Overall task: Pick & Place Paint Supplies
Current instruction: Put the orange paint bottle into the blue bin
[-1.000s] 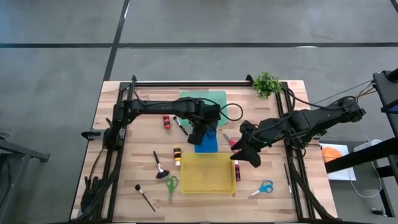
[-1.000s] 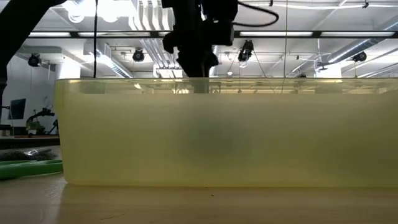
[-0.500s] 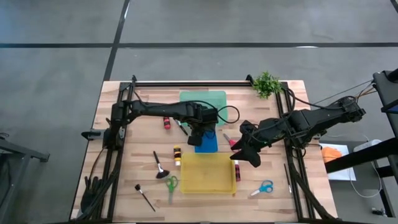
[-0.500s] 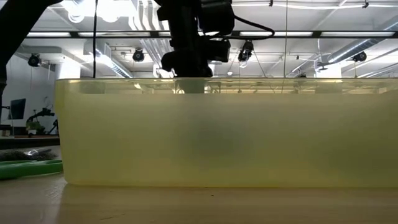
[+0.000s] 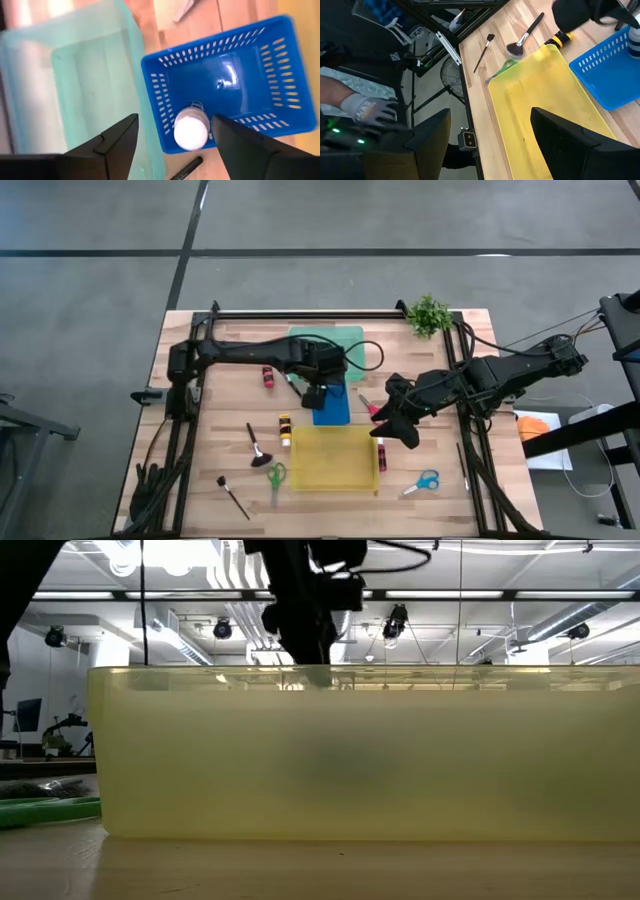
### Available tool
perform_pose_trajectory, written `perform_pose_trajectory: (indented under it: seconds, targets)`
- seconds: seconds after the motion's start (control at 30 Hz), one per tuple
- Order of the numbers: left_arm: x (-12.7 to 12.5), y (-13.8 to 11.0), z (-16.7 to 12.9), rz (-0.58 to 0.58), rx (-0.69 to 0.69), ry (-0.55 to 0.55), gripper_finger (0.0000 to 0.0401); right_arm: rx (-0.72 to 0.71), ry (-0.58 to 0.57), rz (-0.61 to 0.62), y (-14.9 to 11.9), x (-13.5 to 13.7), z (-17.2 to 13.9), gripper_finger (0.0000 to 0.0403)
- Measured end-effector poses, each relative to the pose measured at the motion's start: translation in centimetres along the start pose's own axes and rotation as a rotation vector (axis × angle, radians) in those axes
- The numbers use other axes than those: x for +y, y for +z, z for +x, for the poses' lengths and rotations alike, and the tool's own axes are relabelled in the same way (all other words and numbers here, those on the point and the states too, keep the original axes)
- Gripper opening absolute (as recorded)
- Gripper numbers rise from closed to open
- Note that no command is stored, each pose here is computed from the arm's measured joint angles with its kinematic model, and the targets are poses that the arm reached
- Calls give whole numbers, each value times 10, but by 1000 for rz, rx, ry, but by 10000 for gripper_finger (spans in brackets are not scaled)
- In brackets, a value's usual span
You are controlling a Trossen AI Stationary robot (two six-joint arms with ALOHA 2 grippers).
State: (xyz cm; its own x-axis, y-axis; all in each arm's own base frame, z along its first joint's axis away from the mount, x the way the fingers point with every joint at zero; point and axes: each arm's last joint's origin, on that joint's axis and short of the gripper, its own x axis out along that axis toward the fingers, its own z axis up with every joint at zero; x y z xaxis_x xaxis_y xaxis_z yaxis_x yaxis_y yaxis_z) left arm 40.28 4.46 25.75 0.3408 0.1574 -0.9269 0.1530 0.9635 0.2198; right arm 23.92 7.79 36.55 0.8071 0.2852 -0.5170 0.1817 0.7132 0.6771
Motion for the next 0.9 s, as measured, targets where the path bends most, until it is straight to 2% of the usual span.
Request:
perform_pose_trajectory:
  seconds: [0.13, 0.23, 0.33, 0.4, 0.53, 0.67, 0.77, 0.9]
  targets:
    - [2, -10, -50, 21, -69, 12, 263, 0, 1, 8, 0, 0, 0, 271]
    - [-1, -29, -88, 20, -105, -47, 258, -3, 5, 12, 0, 0, 0, 271]
    - [-10, -58, -104, -65, -83, -74, 245, -4, 7, 17, 0, 1, 0, 271]
    - [-17, -81, -108, -211, -61, -62, 235, -6, 8, 19, 1, 1, 0, 271]
    - [-30, -131, -102, -677, 0, 52, 218, -22, 14, 24, 2, 2, 0, 271]
    - [-38, -170, -89, -1082, -72, 136, 210, -37, 7, 26, 2, 2, 0, 271]
    - [-29, -191, -74, -1302, -120, 165, 209, -47, 21, 30, 3, 3, 0, 271]
    - [-2, -215, -54, -1473, -62, 157, 209, -74, 57, 26, 6, 6, 0, 271]
